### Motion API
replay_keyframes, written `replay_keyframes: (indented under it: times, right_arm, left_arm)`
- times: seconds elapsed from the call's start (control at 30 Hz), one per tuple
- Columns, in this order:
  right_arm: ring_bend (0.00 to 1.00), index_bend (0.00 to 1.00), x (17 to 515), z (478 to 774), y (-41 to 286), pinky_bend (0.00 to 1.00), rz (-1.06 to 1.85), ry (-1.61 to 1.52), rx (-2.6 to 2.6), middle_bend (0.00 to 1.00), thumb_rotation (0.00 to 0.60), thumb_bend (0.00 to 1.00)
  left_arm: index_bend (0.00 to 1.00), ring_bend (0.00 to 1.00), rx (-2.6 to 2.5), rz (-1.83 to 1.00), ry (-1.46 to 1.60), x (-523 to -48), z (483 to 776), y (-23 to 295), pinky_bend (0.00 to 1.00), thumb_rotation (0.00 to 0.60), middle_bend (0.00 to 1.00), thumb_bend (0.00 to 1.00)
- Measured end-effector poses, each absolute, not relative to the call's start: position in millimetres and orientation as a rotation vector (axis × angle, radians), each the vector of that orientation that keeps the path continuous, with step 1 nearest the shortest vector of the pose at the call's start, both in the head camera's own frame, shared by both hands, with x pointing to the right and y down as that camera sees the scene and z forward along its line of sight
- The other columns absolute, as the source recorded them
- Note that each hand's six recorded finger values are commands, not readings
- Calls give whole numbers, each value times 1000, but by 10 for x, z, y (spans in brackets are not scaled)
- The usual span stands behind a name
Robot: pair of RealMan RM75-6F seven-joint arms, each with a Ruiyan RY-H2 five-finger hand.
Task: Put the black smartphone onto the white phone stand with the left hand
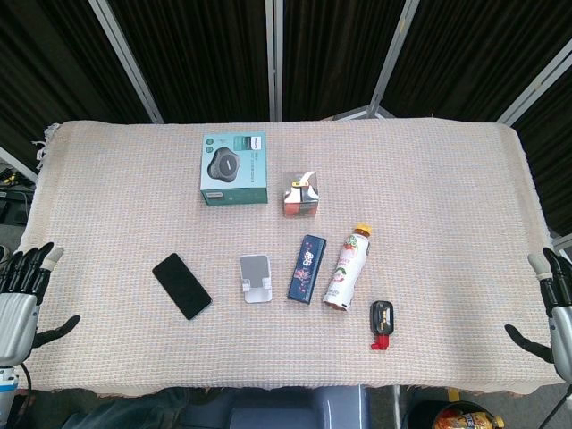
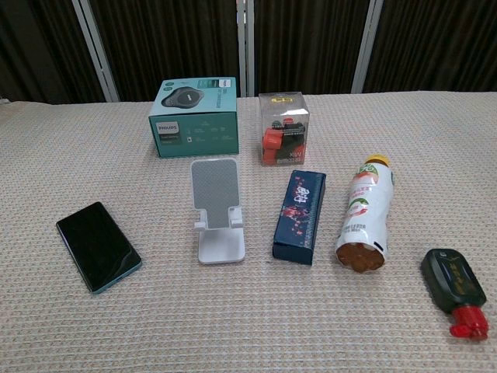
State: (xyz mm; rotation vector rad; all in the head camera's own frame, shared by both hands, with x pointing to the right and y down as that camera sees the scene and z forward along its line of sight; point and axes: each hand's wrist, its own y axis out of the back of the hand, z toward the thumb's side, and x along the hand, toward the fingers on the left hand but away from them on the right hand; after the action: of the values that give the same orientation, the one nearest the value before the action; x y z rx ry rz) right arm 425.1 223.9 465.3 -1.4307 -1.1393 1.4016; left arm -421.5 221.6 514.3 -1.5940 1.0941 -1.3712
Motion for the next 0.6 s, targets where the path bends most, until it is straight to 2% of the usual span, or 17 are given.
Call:
replay_keyframes:
  times: [0.37, 0.6]
  right_arm:
    - [0, 0, 4284, 4669, 2237, 0, 1416, -1148, -1435, 0, 600, 0]
    - [0, 0, 4302, 4673, 2199, 0, 1422, -1158, -1428, 0, 600, 0]
  left_arm:
    - [0, 0, -1607, -1377, 1034, -4176, 5254, 2209, 0, 600, 0, 0]
    - [0, 0, -1702, -1340, 836, -3992, 5705, 2034, 0, 600, 0, 0]
